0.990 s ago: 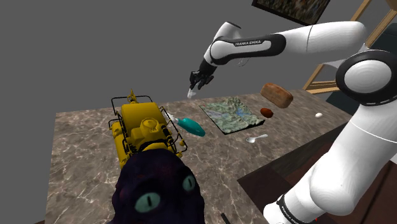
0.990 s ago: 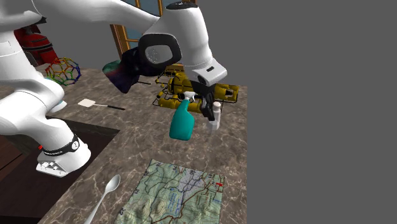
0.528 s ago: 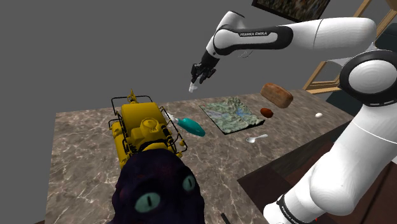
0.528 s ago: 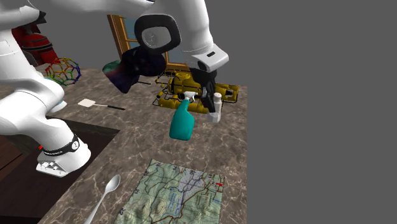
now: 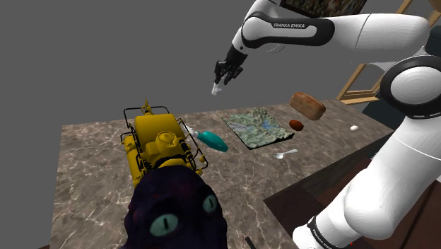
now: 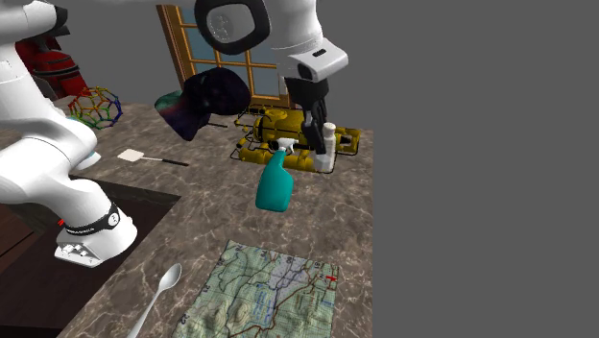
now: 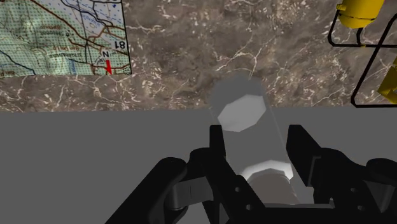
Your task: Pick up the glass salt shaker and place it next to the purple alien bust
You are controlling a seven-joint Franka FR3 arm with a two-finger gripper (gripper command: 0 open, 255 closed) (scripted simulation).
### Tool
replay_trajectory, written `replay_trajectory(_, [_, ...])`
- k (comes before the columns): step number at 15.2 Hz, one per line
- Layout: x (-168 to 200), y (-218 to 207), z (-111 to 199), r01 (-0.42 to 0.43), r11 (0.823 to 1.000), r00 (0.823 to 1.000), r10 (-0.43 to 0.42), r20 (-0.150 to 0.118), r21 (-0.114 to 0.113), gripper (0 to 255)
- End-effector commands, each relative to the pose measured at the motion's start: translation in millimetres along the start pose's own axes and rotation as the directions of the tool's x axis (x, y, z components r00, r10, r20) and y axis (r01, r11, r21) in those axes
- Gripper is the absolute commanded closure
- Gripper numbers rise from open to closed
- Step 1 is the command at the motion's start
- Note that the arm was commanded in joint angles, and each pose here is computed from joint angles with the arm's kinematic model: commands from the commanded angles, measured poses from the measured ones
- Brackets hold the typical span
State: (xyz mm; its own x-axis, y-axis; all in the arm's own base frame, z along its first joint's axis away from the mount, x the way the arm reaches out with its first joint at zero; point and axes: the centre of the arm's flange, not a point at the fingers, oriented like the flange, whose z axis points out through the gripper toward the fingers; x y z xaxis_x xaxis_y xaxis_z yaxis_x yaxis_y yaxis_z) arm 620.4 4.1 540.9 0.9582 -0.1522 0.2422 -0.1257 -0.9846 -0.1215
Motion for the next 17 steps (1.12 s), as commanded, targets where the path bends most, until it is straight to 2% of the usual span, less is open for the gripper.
replay_trajectory(1, [2, -1, -9, 0.0, 1.0, 1.0, 0.0, 0.001, 0.0, 255])
replay_trajectory(17, [23, -12, -91, 0.0, 1.0, 1.0, 0.0, 0.001, 0.0, 255])
